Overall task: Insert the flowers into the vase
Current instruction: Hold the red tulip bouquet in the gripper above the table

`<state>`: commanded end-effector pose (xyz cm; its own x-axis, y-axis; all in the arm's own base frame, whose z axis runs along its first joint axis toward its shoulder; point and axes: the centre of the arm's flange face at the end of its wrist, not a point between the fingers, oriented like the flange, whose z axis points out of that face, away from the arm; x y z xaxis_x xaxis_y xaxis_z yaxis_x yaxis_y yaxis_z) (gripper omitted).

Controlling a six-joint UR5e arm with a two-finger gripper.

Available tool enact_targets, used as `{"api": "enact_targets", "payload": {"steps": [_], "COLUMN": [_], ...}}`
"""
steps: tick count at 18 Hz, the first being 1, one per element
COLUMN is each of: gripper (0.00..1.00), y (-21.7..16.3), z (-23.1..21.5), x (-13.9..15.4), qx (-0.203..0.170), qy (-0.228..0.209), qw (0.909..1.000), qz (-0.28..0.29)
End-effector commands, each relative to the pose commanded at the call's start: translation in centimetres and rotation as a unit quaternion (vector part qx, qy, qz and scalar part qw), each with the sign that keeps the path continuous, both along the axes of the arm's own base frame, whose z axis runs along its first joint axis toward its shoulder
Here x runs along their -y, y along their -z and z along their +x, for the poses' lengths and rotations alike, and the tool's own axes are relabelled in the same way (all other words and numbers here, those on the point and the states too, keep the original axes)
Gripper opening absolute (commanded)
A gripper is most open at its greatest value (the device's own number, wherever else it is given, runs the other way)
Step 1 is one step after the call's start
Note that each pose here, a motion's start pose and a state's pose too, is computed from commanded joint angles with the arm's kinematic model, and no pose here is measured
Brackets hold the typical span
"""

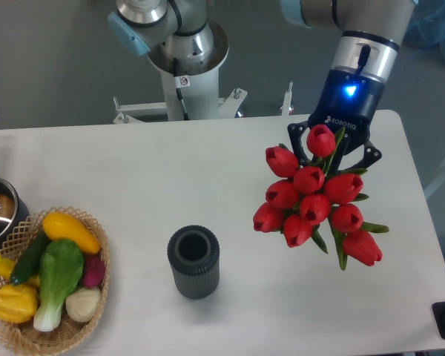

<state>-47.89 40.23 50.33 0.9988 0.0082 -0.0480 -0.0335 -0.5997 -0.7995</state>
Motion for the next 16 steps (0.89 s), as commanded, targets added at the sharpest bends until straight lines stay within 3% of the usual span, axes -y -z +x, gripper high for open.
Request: {"api": "enact_targets", "payload": {"steps": [16], "gripper": [0.18], "y": [-0.05], "z": [0.13], "x": [-0.07], "qx": [0.006], "qy": [0.007], "qw": [0.9999], "qz": [0.012]}}
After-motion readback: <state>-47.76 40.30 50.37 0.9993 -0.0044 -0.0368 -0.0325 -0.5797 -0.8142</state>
